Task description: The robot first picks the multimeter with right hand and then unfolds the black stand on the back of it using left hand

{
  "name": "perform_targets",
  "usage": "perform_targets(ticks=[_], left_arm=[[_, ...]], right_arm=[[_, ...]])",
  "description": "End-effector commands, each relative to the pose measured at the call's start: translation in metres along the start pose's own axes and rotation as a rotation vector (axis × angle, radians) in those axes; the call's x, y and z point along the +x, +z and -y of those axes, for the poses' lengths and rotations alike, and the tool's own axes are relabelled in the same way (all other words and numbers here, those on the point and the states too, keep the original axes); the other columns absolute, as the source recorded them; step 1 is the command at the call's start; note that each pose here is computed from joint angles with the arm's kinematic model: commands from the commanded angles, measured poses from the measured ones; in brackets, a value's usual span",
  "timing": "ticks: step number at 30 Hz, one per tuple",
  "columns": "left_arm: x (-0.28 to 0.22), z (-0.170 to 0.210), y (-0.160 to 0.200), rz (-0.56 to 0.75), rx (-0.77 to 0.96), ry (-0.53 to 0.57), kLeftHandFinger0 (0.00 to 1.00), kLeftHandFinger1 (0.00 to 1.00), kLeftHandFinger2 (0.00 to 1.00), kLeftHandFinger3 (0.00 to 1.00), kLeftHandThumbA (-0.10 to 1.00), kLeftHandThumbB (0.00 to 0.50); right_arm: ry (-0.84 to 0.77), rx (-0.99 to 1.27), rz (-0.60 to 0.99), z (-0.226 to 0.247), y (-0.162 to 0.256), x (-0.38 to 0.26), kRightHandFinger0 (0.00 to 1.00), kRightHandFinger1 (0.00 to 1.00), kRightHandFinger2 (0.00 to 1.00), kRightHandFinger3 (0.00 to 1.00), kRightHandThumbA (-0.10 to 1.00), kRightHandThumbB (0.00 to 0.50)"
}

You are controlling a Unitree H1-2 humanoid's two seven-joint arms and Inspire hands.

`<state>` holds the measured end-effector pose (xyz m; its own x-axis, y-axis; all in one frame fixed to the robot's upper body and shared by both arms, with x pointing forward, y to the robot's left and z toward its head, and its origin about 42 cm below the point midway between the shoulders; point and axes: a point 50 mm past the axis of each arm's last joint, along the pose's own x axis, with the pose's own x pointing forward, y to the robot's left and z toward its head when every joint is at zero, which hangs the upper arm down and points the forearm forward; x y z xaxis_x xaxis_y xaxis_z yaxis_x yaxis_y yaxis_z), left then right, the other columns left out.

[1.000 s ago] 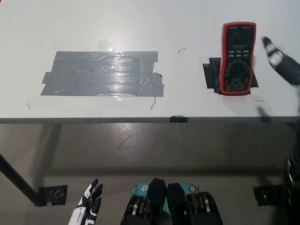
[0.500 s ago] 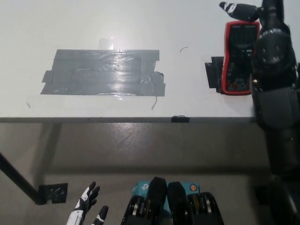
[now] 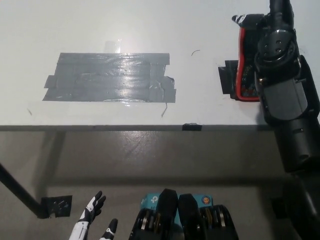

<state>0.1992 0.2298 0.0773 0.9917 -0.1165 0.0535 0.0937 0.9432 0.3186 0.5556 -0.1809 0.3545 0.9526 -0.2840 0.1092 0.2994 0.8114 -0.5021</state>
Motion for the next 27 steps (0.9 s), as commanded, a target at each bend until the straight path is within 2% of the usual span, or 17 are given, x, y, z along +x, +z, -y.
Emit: perform_targets(ticks=[1, 6, 9, 13, 14, 16, 20, 23, 27], left_arm=[[0.000, -0.002, 0.002, 0.048, 0.030, 0.009, 1.00, 1.00, 1.00, 1.00, 0.67, 0.122], [-0.003, 0.001, -0.001, 0.038, 0.017, 0.004, 1.00, 1.00, 1.00, 1.00, 0.62, 0.124], [-0.004, 0.002, -0.002, 0.040, 0.019, 0.005, 1.00, 1.00, 1.00, 1.00, 0.64, 0.144], [-0.004, 0.006, -0.003, 0.045, 0.019, 0.002, 1.00, 1.00, 1.00, 1.00, 0.64, 0.149], [-0.004, 0.006, -0.003, 0.049, 0.022, 0.002, 1.00, 1.00, 1.00, 1.00, 0.63, 0.149], [-0.003, 0.006, -0.003, 0.050, 0.025, 0.004, 1.00, 1.00, 1.00, 1.00, 0.63, 0.150], [-0.003, 0.006, -0.002, 0.058, 0.026, 0.001, 1.00, 1.00, 1.00, 1.00, 0.62, 0.142], [-0.002, 0.007, -0.002, 0.062, 0.023, -0.003, 1.00, 1.00, 1.00, 1.00, 0.62, 0.145], [0.000, 0.007, -0.002, 0.069, 0.029, -0.008, 1.00, 1.00, 1.00, 1.00, 0.64, 0.142]], right_arm=[[-0.049, 0.059, 0.031, 0.017, 0.031, 0.010, 1.00, 1.00, 1.00, 1.00, 0.89, 0.473], [-0.028, 0.057, -0.007, 0.014, 0.017, 0.012, 1.00, 1.00, 1.00, 1.00, 0.92, 0.478], [-0.018, 0.077, -0.024, 0.012, 0.012, 0.013, 1.00, 1.00, 1.00, 1.00, 0.93, 0.483], [-0.005, 0.119, -0.048, 0.009, 0.004, 0.014, 1.00, 1.00, 1.00, 1.00, 0.89, 0.472], [-0.008, 0.124, -0.054, 0.007, 0.002, 0.015, 1.00, 1.00, 1.00, 1.00, 0.87, 0.494], [-0.013, 0.138, -0.058, 0.005, 0.003, 0.015, 1.00, 1.00, 1.00, 1.00, 0.85, 0.500], [-0.008, 0.153, -0.076, 0.002, 0.000, 0.019, 1.00, 1.00, 1.00, 1.00, 0.80, 0.485], [-0.003, 0.104, -0.087, 0.004, -0.004, 0.023, 1.00, 1.00, 1.00, 1.00, 0.84, 0.488], [0.003, 0.097, -0.096, 0.006, -0.006, 0.029, 1.00, 1.00, 1.00, 1.00, 0.83, 0.474]])
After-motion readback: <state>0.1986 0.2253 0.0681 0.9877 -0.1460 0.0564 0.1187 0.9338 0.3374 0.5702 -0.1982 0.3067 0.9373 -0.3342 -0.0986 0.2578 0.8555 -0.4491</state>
